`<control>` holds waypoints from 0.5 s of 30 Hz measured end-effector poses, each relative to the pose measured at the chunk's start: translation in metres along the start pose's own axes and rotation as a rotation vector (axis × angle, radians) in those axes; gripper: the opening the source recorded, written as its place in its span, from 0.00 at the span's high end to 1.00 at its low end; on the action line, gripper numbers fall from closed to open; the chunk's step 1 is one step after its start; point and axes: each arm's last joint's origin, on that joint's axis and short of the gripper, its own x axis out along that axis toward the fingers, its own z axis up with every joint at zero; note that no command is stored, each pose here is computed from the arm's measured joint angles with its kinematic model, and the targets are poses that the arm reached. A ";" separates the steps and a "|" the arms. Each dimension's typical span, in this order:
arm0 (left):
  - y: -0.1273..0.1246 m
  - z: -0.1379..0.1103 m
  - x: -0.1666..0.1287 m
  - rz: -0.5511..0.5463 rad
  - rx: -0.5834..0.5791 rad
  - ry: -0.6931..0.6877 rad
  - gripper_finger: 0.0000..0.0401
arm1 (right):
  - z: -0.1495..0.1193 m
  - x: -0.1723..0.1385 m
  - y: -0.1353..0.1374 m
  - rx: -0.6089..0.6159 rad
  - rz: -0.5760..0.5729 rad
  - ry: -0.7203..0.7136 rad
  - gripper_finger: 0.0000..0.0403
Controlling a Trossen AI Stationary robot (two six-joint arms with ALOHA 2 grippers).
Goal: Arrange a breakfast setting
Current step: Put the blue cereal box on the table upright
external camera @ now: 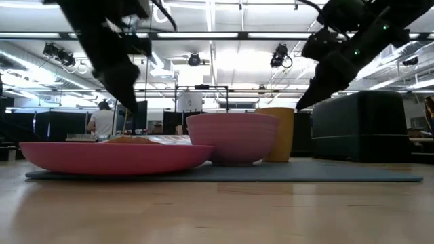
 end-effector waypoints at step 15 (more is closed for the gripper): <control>0.011 0.017 0.104 0.132 0.152 -0.091 0.28 | 0.010 -0.032 0.005 -0.022 0.046 -0.137 0.02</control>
